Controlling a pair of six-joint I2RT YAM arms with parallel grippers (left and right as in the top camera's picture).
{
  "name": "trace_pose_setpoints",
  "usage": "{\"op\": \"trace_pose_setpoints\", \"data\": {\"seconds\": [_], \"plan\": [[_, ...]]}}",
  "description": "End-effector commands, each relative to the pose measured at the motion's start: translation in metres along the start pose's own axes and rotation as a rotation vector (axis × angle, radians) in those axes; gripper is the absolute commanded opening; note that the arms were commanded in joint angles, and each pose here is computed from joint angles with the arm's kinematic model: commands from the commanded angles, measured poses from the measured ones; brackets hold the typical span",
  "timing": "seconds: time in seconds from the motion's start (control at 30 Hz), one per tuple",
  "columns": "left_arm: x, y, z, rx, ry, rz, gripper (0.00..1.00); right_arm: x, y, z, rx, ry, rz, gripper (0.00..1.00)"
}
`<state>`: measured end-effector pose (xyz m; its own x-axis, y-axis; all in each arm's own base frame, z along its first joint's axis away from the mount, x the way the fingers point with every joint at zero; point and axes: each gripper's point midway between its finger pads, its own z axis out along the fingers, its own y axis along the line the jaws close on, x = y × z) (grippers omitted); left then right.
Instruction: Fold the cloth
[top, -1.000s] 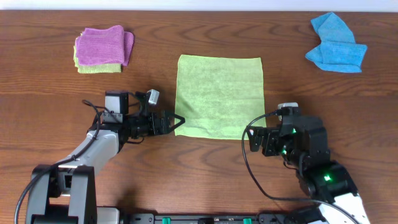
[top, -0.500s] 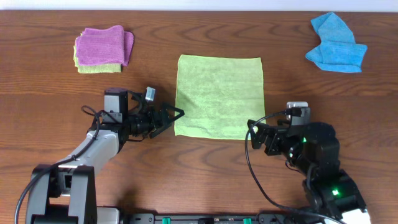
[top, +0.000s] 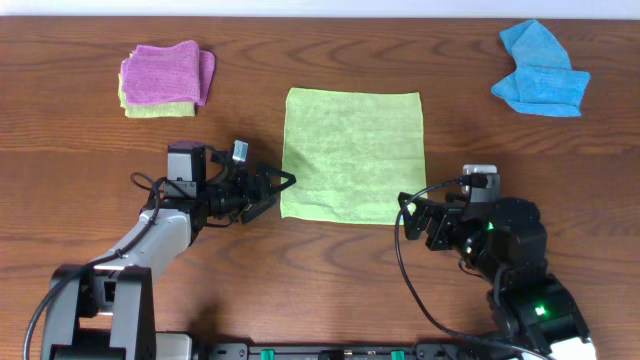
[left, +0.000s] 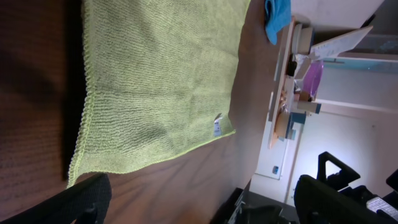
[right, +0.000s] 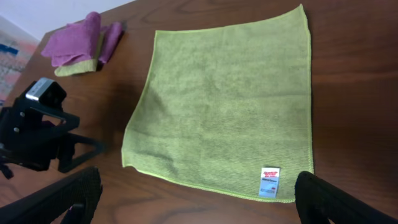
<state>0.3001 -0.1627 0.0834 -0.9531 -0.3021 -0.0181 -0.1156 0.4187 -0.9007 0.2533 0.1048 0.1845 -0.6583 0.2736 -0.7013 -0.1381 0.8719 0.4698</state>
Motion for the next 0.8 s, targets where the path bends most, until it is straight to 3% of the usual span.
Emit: {"op": "trace_pose_setpoints", "data": {"seconds": [0.0, 0.3, 0.37, 0.4, 0.63, 0.77], "plan": [[0.003, -0.002, -0.001, 0.014, 0.009, -0.018, 0.95, -0.009, 0.008, -0.006, -0.032, -0.019, 0.038, 0.99], [-0.002, 0.006, -0.001, -0.029, -0.023, -0.023, 0.95, -0.007, 0.011, -0.005, -0.048, -0.007, 0.039, 0.99], [-0.002, 0.006, -0.001, -0.032, -0.023, -0.026, 0.95, -0.007, 0.01, -0.004, -0.045, -0.005, 0.034, 0.78], [-0.002, 0.006, -0.001, -0.031, -0.025, -0.024, 0.95, -0.007, 0.009, -0.003, -0.039, -0.004, 0.032, 0.99], [-0.001, -0.009, -0.002, 0.038, -0.002, -0.03, 0.96, -0.004, 0.026, -0.003, -0.134, 0.03, 0.067, 0.99], [-0.017, -0.009, -0.015, -0.069, -0.136, 0.102, 0.95, -0.019, 0.026, -0.007, -0.109, -0.026, -0.032, 0.99]]}}
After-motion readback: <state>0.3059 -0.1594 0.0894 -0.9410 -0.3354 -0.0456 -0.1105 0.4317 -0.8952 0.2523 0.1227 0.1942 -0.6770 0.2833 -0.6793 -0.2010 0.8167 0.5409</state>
